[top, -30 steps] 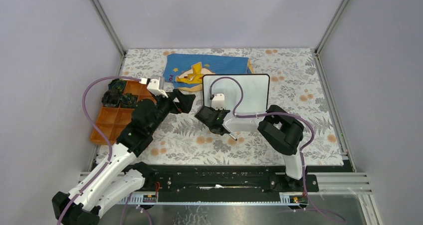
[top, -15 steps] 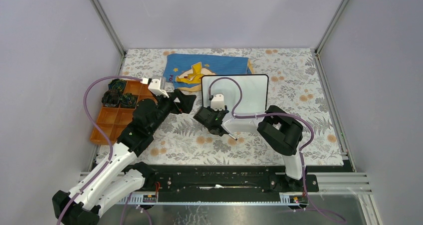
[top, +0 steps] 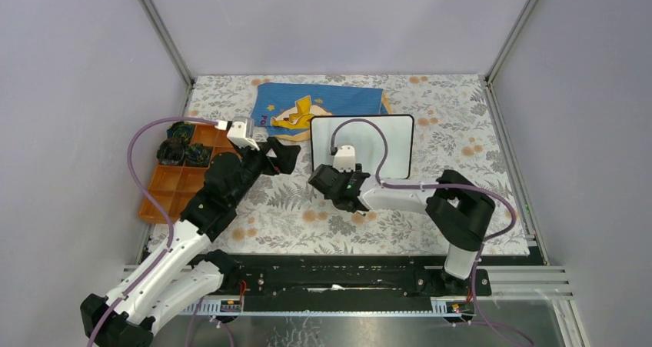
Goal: Write a sentence on the whiteboard
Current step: Move the whiteboard to the center of the board, then open the whiteboard marker at the center of the board.
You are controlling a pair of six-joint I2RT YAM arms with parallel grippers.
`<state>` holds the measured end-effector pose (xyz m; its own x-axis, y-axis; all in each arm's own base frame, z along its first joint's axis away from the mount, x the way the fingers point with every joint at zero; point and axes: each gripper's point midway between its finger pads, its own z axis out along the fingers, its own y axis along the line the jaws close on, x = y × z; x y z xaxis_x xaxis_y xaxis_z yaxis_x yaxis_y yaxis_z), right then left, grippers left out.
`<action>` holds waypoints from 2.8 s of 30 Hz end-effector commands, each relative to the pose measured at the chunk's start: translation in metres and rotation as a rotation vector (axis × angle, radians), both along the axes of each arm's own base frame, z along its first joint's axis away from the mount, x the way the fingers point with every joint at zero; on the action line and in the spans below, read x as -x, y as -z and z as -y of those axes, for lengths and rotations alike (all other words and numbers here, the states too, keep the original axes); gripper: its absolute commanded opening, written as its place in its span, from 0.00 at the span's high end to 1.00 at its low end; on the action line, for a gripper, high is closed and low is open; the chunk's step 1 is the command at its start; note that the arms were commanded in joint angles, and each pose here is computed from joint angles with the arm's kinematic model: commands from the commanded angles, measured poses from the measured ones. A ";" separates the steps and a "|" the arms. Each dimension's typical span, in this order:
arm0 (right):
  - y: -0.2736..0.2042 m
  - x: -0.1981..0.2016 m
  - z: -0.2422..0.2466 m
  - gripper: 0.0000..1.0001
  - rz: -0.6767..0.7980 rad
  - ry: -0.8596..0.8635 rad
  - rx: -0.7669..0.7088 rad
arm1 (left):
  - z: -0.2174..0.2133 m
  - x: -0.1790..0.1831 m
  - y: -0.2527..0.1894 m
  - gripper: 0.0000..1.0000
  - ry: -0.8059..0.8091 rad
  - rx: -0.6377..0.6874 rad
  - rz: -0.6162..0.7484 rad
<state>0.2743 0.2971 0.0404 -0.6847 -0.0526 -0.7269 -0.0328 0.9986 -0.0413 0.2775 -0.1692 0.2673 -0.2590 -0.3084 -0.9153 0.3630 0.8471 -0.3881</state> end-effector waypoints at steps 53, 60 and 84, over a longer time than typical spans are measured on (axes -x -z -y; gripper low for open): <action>0.025 0.060 0.026 0.56 -0.341 -0.443 -0.126 | -0.004 0.009 -0.026 0.01 -0.004 0.087 0.131; 0.022 0.068 0.023 0.73 -0.379 -0.394 -0.141 | -0.004 0.009 -0.026 0.01 -0.004 0.088 0.130; 0.039 0.057 0.023 0.63 -0.428 -0.444 0.028 | -0.005 0.010 -0.028 0.01 -0.004 0.090 0.132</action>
<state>0.2199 0.2723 0.0105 -0.8235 -0.3909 -0.4113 -0.4495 0.8918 0.0524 0.2697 -0.1622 0.2683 -0.1994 -0.3693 -0.9077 0.3719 0.8284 -0.4187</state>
